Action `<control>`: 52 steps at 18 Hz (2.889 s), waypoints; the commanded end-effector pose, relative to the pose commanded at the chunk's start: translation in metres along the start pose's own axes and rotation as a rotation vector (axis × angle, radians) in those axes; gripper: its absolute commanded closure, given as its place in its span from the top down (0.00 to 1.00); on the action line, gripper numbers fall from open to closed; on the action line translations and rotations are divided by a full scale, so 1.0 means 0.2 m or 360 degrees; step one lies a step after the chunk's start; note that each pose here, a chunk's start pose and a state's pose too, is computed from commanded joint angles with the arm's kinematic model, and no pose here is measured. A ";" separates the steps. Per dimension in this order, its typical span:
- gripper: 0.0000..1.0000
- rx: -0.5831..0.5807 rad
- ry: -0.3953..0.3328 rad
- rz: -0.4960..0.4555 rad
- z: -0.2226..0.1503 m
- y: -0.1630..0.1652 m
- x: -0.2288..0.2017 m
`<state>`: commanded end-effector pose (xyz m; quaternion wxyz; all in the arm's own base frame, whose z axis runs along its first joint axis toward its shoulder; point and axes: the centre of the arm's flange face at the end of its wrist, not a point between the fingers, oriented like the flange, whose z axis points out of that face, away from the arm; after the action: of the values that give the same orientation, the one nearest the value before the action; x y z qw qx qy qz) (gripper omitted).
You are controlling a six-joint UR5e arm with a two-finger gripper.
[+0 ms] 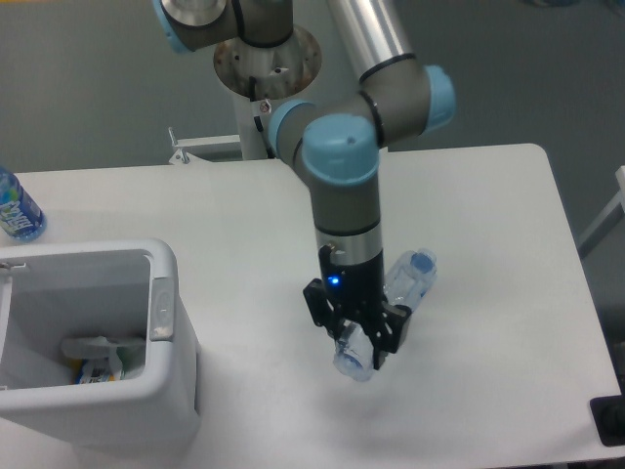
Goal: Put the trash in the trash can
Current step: 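Lift the bottle by its cap end, hanging it vertically, then carry the hanging bottle over the trash bin and lower it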
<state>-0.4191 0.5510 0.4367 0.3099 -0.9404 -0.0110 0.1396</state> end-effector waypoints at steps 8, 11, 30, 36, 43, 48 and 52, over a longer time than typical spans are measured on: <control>0.58 0.0154 -0.0056 -0.0243 -0.18 -0.14 -0.14; 0.58 0.0203 -0.0063 -0.0372 -0.24 -0.18 -0.16; 0.58 0.0523 0.0035 -0.0441 -0.63 -0.75 0.24; 0.58 0.0568 0.0111 -0.0342 -0.72 -0.85 0.50; 0.58 0.0590 0.0203 -0.0258 -0.73 -0.95 0.75; 0.58 0.0580 0.0289 -0.0210 -0.71 -0.99 0.96; 0.58 0.0562 0.0330 -0.0261 -0.69 -1.00 1.02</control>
<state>-0.1730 0.6546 0.6079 0.4795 -0.8768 -0.0309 0.0163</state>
